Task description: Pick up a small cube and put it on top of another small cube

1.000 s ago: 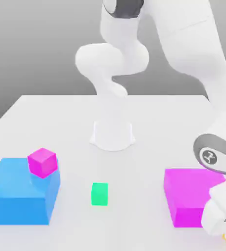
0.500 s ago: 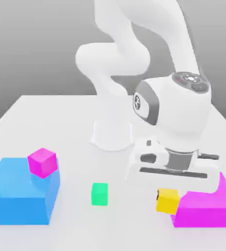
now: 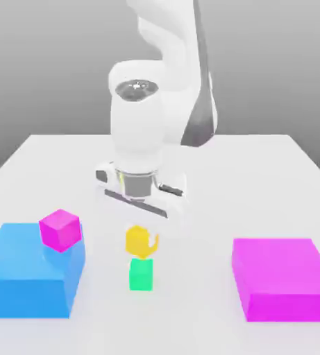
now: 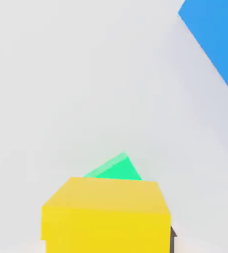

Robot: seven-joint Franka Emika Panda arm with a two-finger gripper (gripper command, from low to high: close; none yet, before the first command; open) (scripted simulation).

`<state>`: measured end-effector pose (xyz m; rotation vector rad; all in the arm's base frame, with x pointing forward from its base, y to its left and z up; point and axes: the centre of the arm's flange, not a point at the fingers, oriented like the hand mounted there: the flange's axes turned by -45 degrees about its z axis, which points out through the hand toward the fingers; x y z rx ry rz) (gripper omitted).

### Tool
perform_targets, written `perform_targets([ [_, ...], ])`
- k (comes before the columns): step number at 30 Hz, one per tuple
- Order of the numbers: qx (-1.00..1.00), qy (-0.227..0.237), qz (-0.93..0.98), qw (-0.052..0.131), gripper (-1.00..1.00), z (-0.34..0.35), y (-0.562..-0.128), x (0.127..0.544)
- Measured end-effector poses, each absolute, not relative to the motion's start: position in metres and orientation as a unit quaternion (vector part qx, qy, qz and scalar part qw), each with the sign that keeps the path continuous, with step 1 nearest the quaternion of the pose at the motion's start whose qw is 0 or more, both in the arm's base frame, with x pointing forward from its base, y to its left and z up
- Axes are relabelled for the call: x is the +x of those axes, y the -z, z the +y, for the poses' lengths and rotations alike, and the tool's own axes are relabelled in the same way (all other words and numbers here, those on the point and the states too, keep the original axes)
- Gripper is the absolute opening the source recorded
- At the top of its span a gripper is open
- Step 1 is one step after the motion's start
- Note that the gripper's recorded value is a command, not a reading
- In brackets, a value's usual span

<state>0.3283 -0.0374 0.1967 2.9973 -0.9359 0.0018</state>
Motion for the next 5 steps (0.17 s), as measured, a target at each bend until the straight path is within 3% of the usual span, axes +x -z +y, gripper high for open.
perform_targets([
  [2, 0.954, -0.001, -0.299, 0.001, -1.0, -0.038, -0.18, 0.327],
  [3, 0.954, -0.001, -0.299, 0.0, 1.0, -0.038, -0.174, 0.326],
  [5, 0.954, -0.001, -0.299, 0.0, 1.0, -0.038, -0.174, 0.326],
])
